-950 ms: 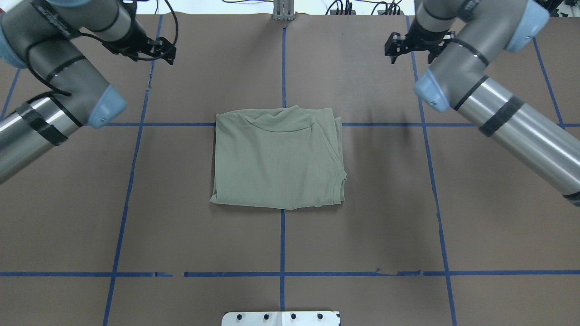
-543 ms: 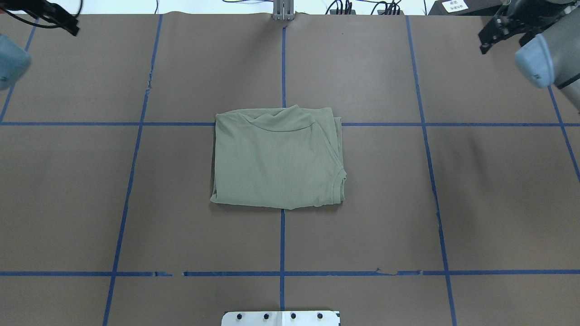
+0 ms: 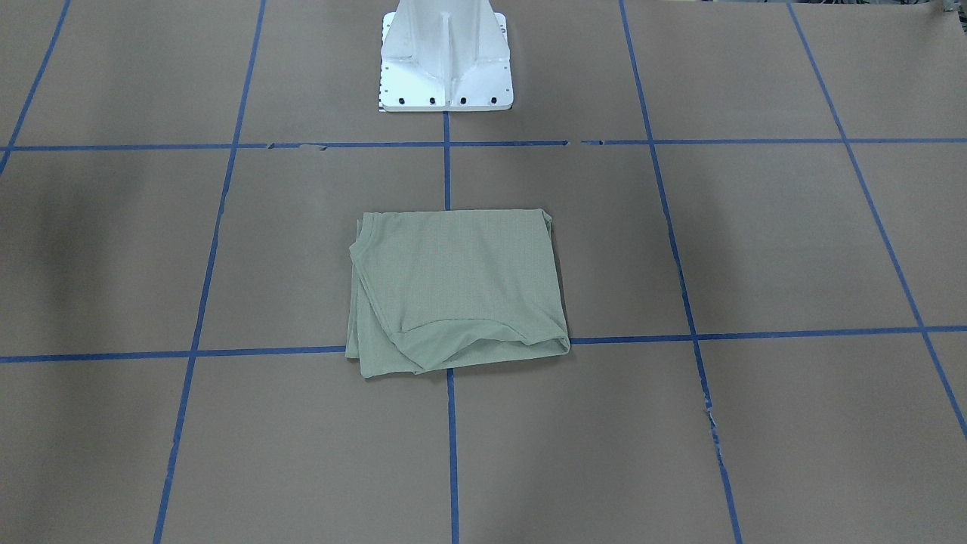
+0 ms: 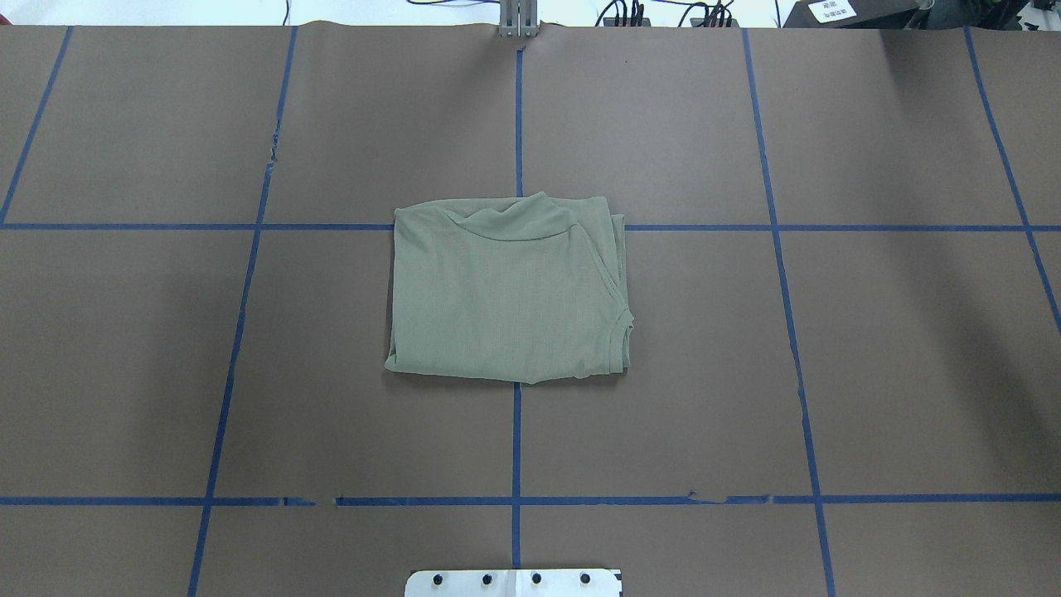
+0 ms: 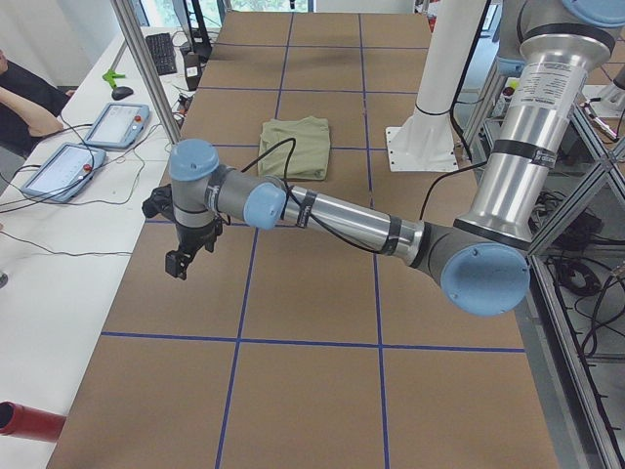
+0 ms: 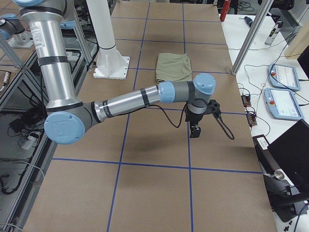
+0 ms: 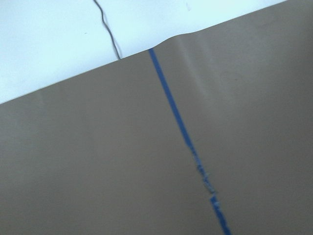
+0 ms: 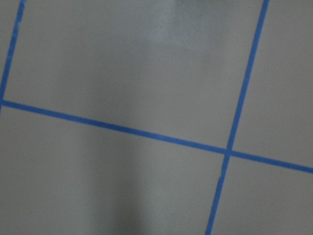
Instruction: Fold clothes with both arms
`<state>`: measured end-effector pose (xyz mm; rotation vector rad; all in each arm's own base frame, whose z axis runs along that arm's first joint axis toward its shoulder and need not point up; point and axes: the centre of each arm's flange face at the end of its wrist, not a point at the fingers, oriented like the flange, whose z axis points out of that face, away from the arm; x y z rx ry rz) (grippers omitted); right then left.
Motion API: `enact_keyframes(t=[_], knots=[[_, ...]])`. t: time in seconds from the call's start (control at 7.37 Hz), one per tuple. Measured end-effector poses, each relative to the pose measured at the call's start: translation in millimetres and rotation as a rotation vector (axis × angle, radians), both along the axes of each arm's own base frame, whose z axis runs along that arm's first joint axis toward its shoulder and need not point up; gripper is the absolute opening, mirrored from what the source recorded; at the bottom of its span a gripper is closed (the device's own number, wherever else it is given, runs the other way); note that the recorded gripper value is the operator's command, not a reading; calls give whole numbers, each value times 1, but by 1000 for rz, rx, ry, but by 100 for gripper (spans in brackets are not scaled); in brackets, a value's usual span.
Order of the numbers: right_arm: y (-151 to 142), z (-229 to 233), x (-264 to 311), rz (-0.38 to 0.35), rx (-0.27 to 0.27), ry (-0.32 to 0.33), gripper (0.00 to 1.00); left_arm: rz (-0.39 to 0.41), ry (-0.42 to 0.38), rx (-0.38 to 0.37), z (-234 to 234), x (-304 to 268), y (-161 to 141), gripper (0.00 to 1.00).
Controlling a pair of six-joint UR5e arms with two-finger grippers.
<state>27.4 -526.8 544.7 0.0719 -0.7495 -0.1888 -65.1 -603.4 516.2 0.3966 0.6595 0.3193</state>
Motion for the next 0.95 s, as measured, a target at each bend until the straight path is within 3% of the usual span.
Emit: enact_keyframes(t=[0.27, 0.68, 0.95], knots=[[57, 45, 19, 45, -41, -8, 100, -44, 16, -57, 39, -28, 36, 100], [87, 64, 22, 82, -99, -3, 100, -68, 25, -208, 90, -39, 77, 100], [94, 66, 23, 84, -107, -1, 100, -72, 23, -256, 99, -39, 94, 100]])
